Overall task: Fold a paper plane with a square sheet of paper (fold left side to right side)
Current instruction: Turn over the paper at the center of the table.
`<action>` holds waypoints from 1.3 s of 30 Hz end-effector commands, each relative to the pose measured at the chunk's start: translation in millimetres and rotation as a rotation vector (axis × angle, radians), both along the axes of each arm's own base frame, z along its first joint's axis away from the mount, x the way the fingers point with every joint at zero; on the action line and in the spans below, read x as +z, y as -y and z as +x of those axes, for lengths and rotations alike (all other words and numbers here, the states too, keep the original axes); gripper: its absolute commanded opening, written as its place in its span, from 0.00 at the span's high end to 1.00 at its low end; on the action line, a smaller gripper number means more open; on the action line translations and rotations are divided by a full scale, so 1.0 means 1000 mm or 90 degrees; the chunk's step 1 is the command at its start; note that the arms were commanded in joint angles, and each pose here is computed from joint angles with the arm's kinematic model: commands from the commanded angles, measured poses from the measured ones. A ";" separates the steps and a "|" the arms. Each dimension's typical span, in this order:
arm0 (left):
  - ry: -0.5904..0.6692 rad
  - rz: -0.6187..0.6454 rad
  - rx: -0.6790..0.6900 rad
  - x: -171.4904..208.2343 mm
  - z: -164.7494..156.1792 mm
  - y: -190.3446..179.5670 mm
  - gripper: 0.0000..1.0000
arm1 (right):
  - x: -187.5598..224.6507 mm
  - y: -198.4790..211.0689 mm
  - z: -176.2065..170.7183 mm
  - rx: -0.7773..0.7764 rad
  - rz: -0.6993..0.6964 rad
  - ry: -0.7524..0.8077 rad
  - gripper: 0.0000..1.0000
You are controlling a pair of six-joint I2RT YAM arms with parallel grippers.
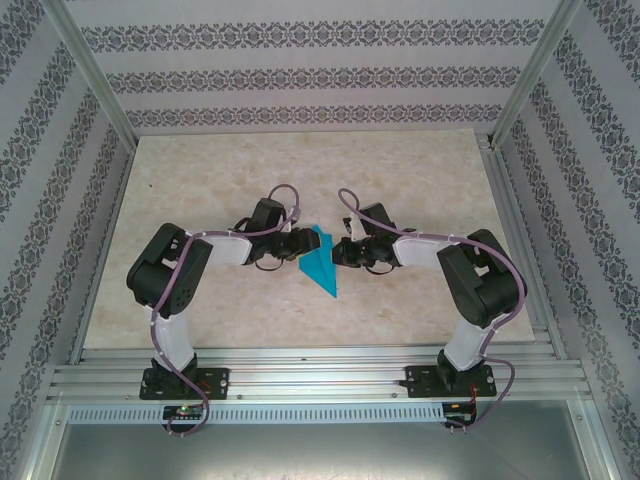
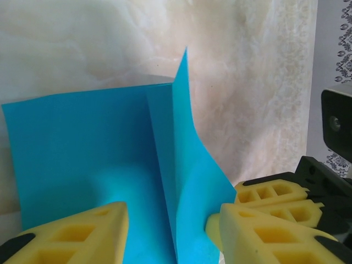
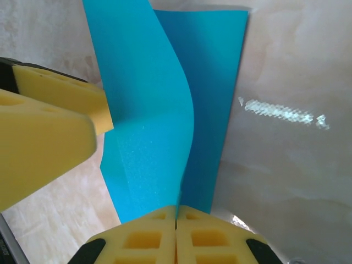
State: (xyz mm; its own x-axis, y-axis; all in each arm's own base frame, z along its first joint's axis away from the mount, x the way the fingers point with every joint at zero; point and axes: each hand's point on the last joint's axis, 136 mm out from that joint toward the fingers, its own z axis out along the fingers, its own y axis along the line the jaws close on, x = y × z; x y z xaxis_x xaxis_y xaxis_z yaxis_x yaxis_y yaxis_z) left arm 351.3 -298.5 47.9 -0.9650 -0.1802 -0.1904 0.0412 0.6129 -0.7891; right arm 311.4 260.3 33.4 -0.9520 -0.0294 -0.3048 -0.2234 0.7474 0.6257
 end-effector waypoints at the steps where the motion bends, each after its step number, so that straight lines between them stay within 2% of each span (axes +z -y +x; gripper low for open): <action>1: 0.020 -0.009 -0.007 0.008 0.009 0.013 0.53 | 0.001 -0.002 0.002 0.002 0.017 0.001 0.93; 9: 0.021 0.044 -0.016 -0.006 0.014 0.012 0.62 | 0.000 -0.003 0.001 0.002 0.022 -0.003 0.91; 13: 0.022 0.054 -0.024 -0.009 0.015 0.013 0.69 | 0.003 -0.002 0.002 0.001 0.020 -0.001 0.89; 17: 0.034 0.062 -0.033 -0.006 0.014 0.012 0.79 | 0.014 0.005 0.006 -0.010 0.013 0.021 0.83; 21: 0.067 0.045 -0.047 0.011 0.014 0.015 0.89 | 0.037 0.021 0.007 -0.036 0.009 0.068 0.72; 25: 0.116 0.016 -0.065 0.044 0.014 0.019 0.95 | 0.064 0.040 0.004 -0.074 0.036 0.121 0.60; 28: 0.159 -0.017 -0.077 0.078 0.012 0.023 0.97 | 0.087 0.048 -0.005 -0.088 0.065 0.171 0.46; 30: 0.199 -0.047 -0.083 0.109 0.010 0.025 0.98 | 0.106 0.050 -0.014 -0.093 0.111 0.216 0.30; 36: 0.341 -0.124 -0.104 0.211 -0.001 0.025 0.99 | 0.168 0.051 -0.038 -0.097 0.261 0.345 0.02; 39: 0.395 -0.155 -0.116 0.251 -0.010 0.023 0.99 | 0.191 0.049 -0.051 -0.071 0.300 0.381 0.02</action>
